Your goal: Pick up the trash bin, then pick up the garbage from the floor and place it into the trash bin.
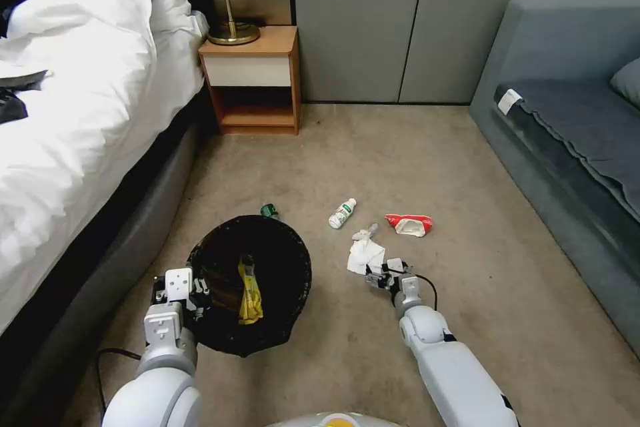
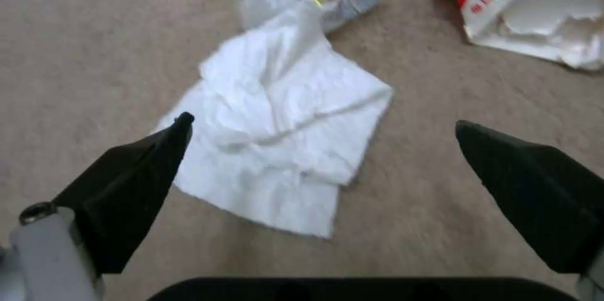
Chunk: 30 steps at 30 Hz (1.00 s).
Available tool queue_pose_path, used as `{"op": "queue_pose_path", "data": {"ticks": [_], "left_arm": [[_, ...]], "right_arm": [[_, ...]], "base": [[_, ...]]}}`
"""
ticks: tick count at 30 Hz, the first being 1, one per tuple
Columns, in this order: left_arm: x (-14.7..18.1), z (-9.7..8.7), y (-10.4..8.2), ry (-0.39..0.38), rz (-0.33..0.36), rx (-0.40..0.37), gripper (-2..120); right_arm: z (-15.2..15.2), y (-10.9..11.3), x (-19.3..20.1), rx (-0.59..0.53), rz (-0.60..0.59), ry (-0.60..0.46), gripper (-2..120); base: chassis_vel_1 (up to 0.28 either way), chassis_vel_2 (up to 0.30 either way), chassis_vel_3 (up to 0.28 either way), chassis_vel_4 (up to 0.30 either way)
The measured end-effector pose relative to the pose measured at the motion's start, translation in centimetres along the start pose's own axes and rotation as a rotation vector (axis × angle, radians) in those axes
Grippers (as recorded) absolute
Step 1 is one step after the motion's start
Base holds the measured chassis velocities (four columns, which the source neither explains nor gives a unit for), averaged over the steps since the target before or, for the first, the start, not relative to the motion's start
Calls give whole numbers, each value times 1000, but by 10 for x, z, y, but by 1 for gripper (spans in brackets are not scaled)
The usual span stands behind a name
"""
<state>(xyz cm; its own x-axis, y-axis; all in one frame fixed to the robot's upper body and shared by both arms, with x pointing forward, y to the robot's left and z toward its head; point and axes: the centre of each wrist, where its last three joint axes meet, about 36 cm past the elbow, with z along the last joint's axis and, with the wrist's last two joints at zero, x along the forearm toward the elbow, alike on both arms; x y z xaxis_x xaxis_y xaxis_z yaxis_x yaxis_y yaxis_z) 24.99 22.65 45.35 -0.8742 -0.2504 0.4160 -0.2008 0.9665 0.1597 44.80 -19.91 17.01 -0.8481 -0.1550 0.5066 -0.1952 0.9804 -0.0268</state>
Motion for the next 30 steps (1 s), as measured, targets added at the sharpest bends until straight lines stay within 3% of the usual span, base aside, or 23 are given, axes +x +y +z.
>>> {"op": "queue_pose_path", "data": {"ticks": [12,20,22,30], "left_arm": [[5,0,0,-5,-7,2,0],[7,0,2,-6,-13,1,0],[8,0,2,-4,-13,2,0],[11,5,1,6,-17,-5,0]], "right_arm": [[5,24,-16,51,-55,-12,97],[27,25,-29,49,-41,45,70],[30,20,-36,48,-39,46,59],[24,-1,-56,18,-36,51,32]], "base": [[0,0,0,0],[0,0,0,0],[0,0,0,0],[0,0,0,0]]}}
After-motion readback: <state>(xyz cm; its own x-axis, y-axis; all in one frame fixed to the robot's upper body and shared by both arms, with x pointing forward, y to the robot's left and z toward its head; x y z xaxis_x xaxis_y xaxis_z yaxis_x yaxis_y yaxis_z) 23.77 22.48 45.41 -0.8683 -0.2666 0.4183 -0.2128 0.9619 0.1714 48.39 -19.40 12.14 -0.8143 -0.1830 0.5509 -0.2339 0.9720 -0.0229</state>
